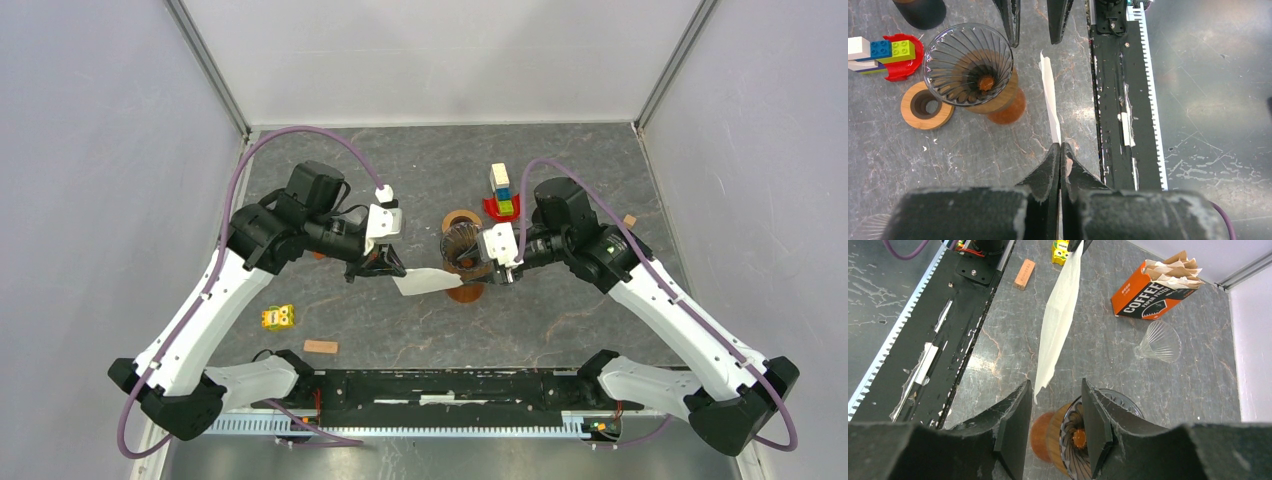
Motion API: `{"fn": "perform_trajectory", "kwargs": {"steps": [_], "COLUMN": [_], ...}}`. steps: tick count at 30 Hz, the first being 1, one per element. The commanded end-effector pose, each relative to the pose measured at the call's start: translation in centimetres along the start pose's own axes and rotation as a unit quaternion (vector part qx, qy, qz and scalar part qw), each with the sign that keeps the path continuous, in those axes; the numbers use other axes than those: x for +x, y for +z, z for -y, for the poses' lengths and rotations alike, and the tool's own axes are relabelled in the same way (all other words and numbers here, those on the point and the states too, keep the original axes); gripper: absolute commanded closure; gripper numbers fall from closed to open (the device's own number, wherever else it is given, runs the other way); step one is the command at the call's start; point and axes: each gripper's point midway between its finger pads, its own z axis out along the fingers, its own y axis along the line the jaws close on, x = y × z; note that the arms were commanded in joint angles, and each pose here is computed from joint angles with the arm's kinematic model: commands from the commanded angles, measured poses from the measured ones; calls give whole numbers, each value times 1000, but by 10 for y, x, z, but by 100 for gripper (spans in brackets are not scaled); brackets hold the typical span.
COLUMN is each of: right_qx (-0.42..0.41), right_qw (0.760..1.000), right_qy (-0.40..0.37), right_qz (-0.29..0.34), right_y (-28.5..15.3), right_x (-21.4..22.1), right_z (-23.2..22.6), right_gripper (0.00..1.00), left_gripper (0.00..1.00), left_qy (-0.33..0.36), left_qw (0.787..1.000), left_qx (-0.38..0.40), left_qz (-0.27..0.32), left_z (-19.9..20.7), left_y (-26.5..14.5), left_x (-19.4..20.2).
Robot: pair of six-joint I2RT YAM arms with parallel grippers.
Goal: Place the coffee filter in the dripper
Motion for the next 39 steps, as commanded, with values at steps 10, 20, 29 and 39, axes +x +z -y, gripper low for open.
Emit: {"fn": "perform_trajectory", "kwargs": {"steps": [10,20,29,39], "right_qx": [-15,-8,-13,-20], "right_qw": [999,999,999,998], "right_qy": [15,22,30,37], "right_qz": [37,30,32,38], "right_y": [8,10,13,16], "right_x": [-13,-6,-2,1], "right_z": [8,9,7,2], "right_gripper": [57,60,64,66], "left_gripper": [98,98,98,98], "left_qy": [34,35,37,36], "left_qw": [999,999,999,999], "left_qx": [-2,1,4,-1], "left_qz": [16,17,21,28], "left_z": [3,4,5,2], "left_y": [-2,-1,-2,-1], "left_x": [-5,-4,-6,-11]}}
